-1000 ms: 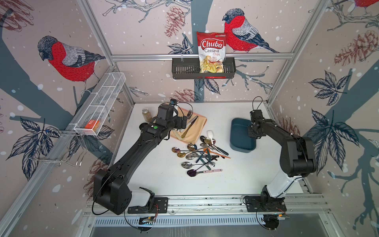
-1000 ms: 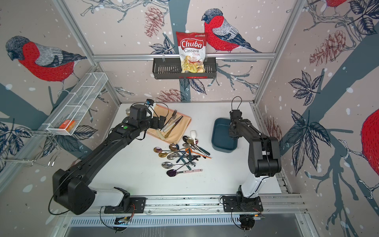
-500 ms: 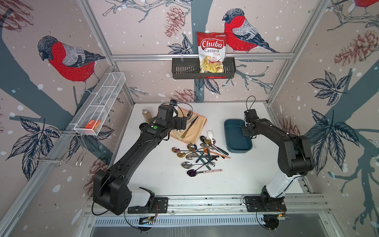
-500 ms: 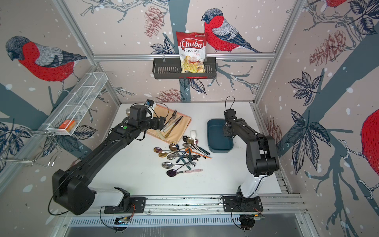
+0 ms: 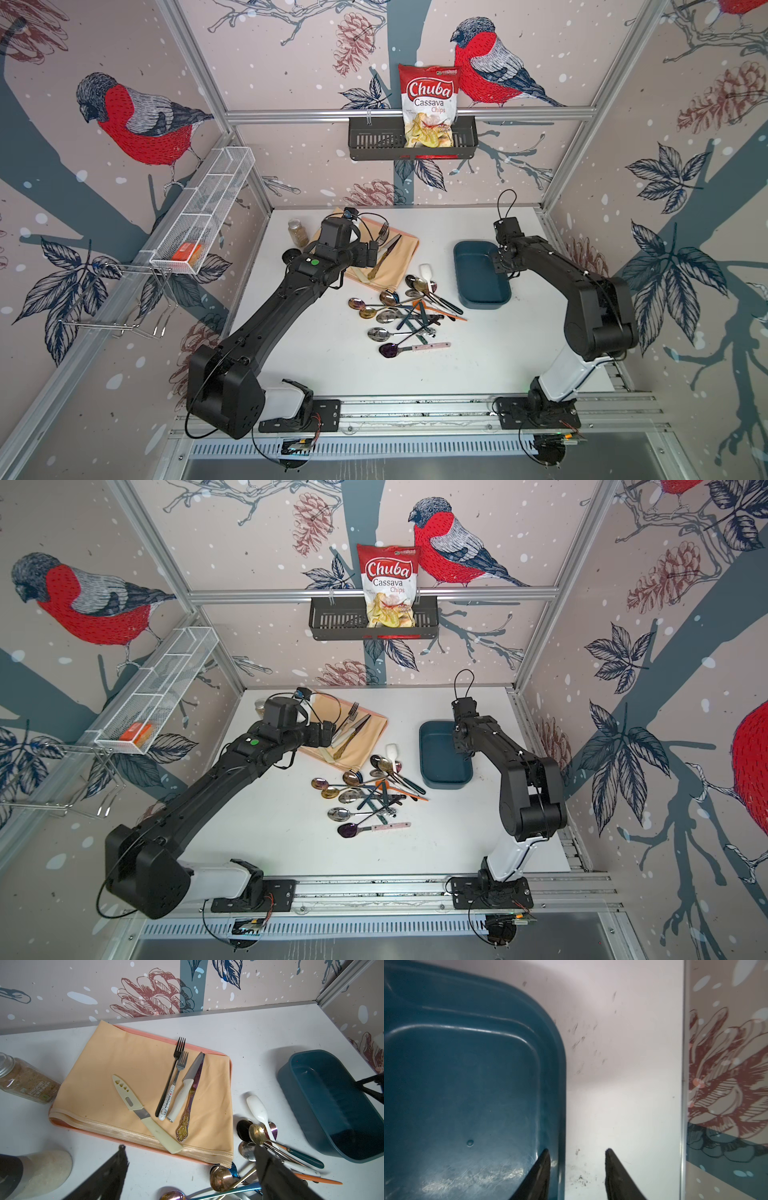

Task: Put the spoon into the storage box
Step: Adjust the storage box at the center of the board.

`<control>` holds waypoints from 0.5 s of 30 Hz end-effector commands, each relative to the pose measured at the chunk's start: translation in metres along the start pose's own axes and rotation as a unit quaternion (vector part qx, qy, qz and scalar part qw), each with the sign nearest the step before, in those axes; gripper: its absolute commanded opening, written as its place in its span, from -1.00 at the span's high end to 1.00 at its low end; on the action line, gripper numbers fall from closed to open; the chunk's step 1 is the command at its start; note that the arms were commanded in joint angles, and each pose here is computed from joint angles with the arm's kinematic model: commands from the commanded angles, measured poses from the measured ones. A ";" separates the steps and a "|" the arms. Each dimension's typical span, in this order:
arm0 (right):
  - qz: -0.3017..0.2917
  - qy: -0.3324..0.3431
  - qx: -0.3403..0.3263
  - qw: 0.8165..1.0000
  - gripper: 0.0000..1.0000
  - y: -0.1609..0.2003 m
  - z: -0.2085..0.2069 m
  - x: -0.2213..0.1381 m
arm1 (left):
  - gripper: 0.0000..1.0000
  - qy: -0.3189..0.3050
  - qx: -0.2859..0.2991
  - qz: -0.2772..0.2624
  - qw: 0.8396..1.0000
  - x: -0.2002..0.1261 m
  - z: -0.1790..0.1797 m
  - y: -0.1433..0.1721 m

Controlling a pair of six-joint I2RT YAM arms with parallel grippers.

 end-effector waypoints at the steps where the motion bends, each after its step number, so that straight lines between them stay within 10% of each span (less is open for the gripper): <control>1: -0.023 0.022 0.007 0.999 0.05 -0.012 -0.010 -0.026 | -0.92 0.007 -0.024 0.005 1.000 0.000 0.000 0.003; 15: -0.137 -0.171 -0.217 0.951 0.37 -0.028 0.154 -0.118 | -0.93 0.031 -0.214 0.051 0.975 0.006 0.056 0.053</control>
Point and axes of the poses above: each gripper's point midway between its finger pads, its own x axis out along the fingers, its own z axis along the line the jaws close on, y = z × x, the point moved 7 cm from there along -x, back along the fingers, and after that the axes turned 14 degrees about -x, right-handed, at the moved point
